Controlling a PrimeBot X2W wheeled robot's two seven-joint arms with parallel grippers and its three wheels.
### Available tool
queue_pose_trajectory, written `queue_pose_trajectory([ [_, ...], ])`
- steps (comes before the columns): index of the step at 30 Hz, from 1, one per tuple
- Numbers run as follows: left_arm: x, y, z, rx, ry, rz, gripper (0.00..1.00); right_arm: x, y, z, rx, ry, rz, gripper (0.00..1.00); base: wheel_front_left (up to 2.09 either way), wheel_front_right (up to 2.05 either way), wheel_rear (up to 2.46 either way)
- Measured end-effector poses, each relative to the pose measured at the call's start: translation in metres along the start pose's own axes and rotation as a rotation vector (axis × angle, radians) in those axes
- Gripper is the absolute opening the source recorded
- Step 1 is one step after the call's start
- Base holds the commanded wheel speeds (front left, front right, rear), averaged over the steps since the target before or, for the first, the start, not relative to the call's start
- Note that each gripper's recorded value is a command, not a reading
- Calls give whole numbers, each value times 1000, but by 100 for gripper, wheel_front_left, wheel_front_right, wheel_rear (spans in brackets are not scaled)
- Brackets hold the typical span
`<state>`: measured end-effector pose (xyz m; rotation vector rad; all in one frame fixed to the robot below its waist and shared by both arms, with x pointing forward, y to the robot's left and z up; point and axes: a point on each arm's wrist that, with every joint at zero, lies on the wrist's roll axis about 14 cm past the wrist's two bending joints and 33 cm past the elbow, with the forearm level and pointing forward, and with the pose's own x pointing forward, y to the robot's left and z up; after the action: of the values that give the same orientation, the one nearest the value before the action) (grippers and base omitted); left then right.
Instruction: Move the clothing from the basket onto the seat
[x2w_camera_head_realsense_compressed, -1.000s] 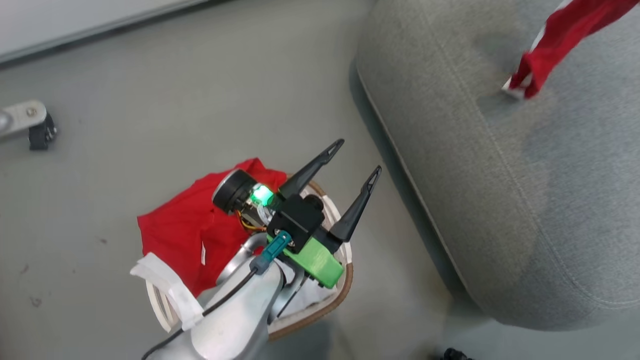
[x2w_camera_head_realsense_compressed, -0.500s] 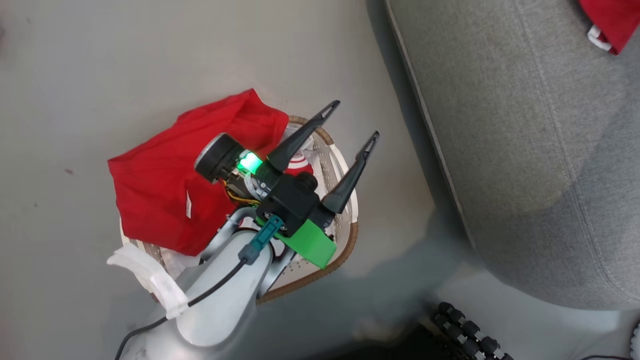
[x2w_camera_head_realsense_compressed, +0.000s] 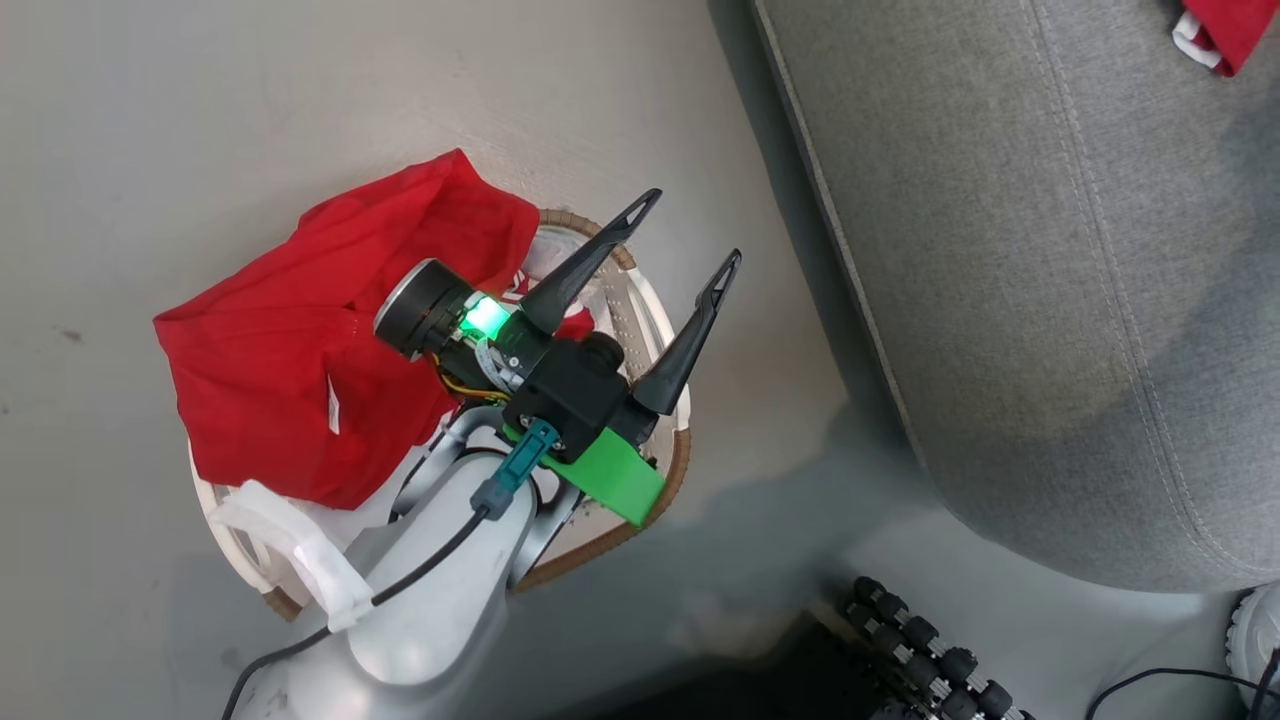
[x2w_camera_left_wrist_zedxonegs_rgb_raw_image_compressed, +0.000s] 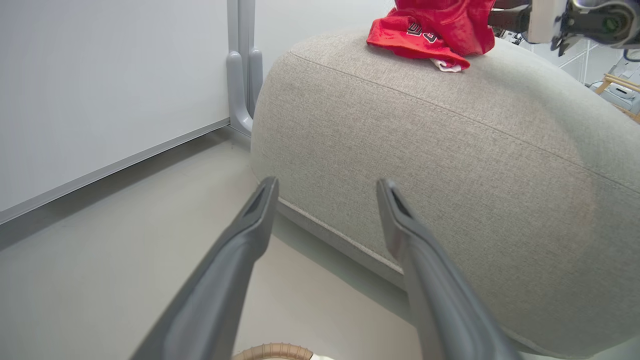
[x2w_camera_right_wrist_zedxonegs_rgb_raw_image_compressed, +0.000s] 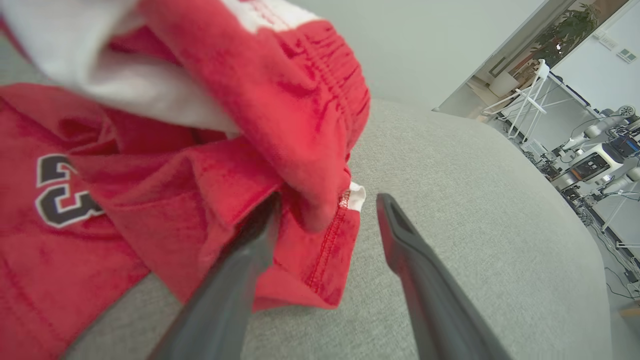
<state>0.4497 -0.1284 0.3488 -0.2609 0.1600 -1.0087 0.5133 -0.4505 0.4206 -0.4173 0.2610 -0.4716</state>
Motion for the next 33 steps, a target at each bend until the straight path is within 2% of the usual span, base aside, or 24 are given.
queue_pose_trajectory([
  [10, -1, -1, 30, 18, -34, 31, 100, -37, -9, -14, -1, 37, 44, 100, 0, 0, 0],
  [13, -5, -1, 41, 23, -45, 52, 100, -42, -11, -8, -1, 22, 58, 100, 0, 0, 0],
  [25, -46, 21, 95, 55, -108, 236, 100, -50, 5, 81, 70, -214, 133, 100, 0, 0, 0],
  [33, -110, 54, 131, 55, -172, 494, 100, -79, 73, 140, 227, -357, 271, 100, 0, 0, 0],
])
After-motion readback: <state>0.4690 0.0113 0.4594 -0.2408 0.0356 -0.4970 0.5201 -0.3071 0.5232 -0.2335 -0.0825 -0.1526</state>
